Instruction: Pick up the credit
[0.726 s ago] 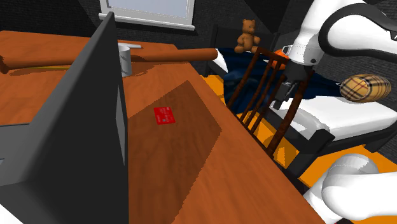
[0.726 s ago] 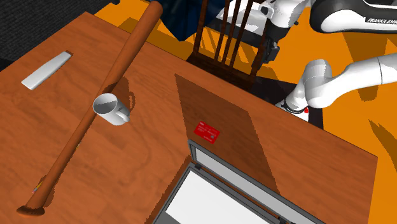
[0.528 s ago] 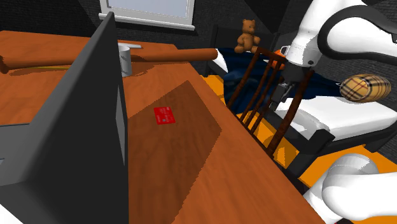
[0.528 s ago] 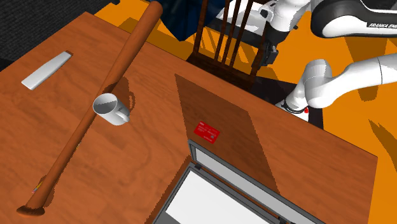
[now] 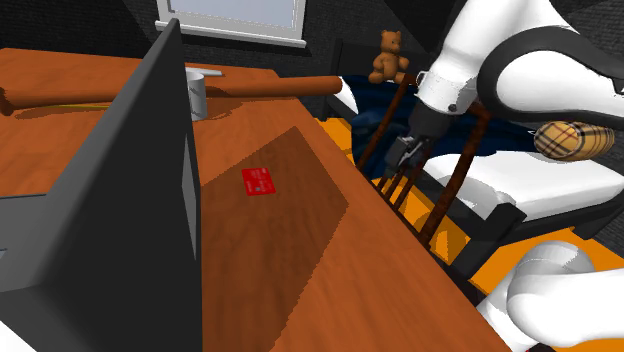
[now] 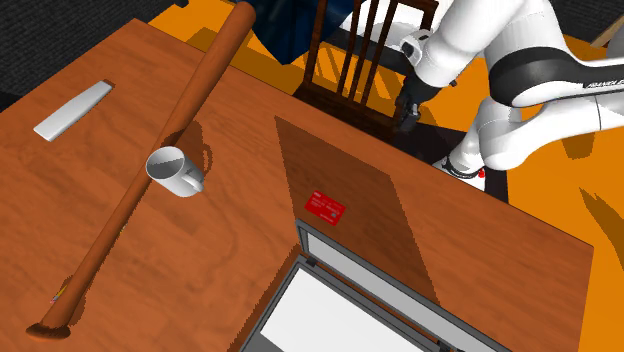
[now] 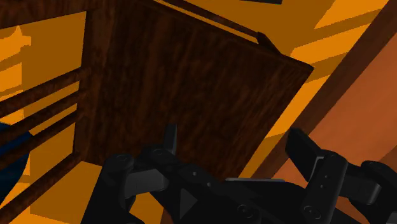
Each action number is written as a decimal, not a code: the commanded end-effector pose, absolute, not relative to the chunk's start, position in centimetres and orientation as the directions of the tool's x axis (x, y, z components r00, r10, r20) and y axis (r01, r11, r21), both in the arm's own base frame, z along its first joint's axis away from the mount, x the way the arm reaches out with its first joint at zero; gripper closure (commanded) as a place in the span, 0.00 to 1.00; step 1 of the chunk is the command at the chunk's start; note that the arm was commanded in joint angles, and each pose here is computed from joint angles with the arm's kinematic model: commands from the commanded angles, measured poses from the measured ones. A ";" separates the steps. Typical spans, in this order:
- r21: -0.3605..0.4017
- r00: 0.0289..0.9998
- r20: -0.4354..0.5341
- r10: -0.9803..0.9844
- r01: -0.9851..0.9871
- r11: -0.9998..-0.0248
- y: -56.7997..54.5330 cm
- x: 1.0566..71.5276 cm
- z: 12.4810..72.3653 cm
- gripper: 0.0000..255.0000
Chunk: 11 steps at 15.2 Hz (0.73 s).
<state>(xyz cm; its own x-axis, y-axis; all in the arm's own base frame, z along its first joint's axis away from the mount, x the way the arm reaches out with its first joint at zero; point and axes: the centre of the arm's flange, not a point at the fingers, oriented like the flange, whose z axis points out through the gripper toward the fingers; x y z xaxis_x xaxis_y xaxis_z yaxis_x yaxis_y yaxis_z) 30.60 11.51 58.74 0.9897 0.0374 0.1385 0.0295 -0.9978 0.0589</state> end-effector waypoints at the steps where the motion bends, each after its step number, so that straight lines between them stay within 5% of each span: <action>1: 0.058 0.984 0.177 0.011 0.001 -0.998 14.1 31.1 58.7 0.00; 11: 0.049 0.929 0.353 -0.106 -0.132 -0.990 26.4 34.5 58.2 0.00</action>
<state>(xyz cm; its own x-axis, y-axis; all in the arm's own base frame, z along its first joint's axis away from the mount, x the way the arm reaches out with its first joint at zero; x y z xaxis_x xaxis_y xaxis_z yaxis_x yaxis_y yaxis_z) 34.20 25.10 58.52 0.9377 -0.0924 0.3349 -0.1170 -0.9917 0.0541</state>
